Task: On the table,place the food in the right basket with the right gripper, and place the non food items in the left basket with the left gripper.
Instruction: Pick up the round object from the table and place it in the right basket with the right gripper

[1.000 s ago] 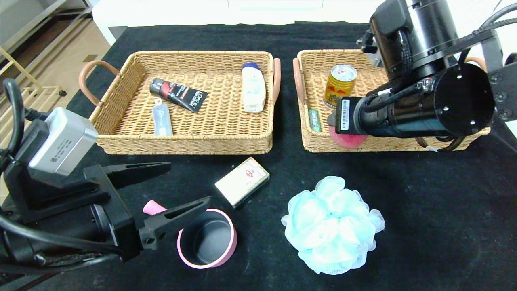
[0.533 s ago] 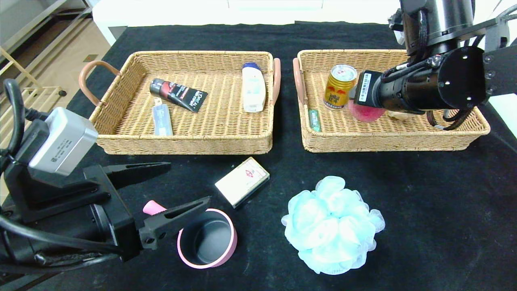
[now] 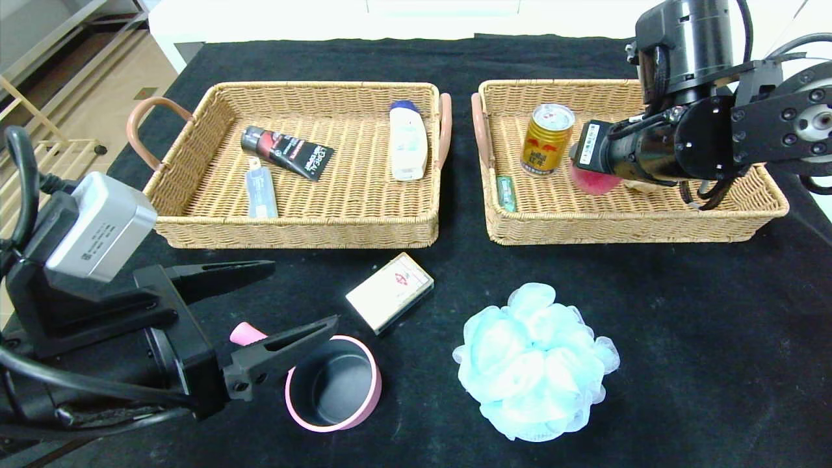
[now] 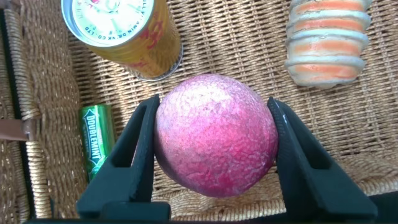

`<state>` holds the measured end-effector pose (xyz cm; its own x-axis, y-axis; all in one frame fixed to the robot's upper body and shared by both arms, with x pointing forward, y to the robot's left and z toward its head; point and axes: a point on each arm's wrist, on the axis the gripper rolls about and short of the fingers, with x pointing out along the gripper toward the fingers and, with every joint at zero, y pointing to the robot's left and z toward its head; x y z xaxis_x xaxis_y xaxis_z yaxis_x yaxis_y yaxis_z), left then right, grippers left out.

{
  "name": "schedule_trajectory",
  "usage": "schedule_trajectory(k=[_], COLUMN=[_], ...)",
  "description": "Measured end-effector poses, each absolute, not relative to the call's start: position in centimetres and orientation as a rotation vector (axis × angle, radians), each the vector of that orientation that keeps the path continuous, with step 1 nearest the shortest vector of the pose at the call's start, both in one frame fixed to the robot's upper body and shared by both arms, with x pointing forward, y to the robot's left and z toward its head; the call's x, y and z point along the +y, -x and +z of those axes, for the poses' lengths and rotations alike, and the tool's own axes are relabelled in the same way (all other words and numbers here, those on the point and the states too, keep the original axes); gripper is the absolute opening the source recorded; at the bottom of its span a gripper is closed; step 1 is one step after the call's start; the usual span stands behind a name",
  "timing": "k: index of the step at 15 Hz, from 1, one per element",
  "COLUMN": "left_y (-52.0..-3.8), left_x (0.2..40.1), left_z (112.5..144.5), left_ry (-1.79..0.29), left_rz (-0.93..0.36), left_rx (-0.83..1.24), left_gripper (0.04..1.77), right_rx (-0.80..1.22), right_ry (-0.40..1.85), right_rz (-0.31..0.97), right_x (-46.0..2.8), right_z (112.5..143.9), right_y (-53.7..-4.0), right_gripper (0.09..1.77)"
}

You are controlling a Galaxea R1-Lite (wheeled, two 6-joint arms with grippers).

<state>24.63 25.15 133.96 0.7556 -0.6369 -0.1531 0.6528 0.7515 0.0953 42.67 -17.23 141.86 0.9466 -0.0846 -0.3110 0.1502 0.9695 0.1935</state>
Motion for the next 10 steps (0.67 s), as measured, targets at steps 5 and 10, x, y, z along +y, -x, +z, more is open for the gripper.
schedule_trajectory(k=[5,10], left_y=[-24.62,-24.62], left_x=[25.17,25.17], left_z=[134.04,134.04], left_ry=[-0.145,-0.146], left_rz=[-0.705,-0.705], left_rx=[0.11,0.11], left_gripper=[1.72,1.72], right_rx=[0.313,0.32], right_ry=[-0.216,-0.211], right_rz=[-0.121,-0.115], right_x=[-17.23,-17.05], right_z=[141.7,141.59], right_y=[-42.67,-42.45], right_gripper=[1.41,1.55])
